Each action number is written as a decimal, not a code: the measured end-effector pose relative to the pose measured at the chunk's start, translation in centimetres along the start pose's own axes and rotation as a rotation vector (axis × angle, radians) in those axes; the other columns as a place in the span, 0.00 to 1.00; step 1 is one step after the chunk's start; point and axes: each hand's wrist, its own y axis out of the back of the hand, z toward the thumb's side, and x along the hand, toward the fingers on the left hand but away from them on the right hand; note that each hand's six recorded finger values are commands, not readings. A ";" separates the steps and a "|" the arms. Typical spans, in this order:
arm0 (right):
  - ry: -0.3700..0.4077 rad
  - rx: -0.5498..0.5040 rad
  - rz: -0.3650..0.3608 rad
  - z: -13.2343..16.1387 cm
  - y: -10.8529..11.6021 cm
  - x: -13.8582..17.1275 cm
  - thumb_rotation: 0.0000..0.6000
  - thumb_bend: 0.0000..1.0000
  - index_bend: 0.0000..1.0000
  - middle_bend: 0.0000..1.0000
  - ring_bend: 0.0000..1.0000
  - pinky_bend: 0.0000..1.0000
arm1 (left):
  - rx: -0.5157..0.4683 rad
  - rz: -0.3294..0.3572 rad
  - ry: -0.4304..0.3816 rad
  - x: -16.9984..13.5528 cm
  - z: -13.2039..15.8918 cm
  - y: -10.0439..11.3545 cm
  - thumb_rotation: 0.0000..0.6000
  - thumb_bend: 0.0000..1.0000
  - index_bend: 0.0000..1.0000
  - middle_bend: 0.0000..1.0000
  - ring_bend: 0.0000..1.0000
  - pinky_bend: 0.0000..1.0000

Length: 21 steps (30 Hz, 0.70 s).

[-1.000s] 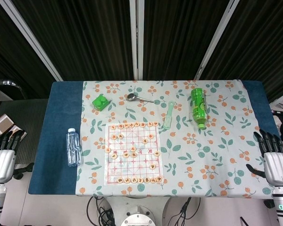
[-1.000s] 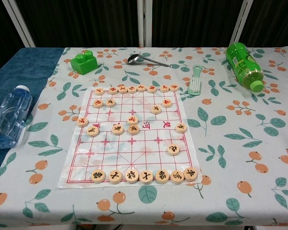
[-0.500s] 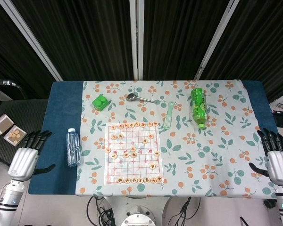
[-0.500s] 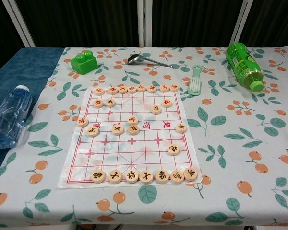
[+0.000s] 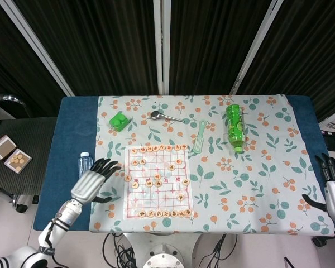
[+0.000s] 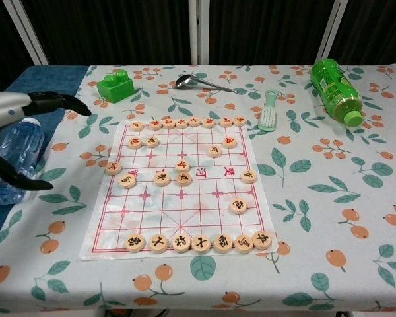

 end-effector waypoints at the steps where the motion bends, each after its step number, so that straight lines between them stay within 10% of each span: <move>1: 0.000 0.002 0.002 -0.1 0.0 0.1 1.00 0.03 0.00 0.00 0.00 0.00 | 0.003 -0.004 -0.005 0.3 0.2 -0.2 1.00 0.14 0.18 0.07 0.00 0.00; 21: -0.019 0.006 -0.013 -1.2 0.4 1.0 1.00 0.03 0.00 0.00 0.00 0.00 | -0.097 -0.054 -0.036 4.7 2.1 -3.9 1.00 0.21 0.29 0.08 0.00 0.00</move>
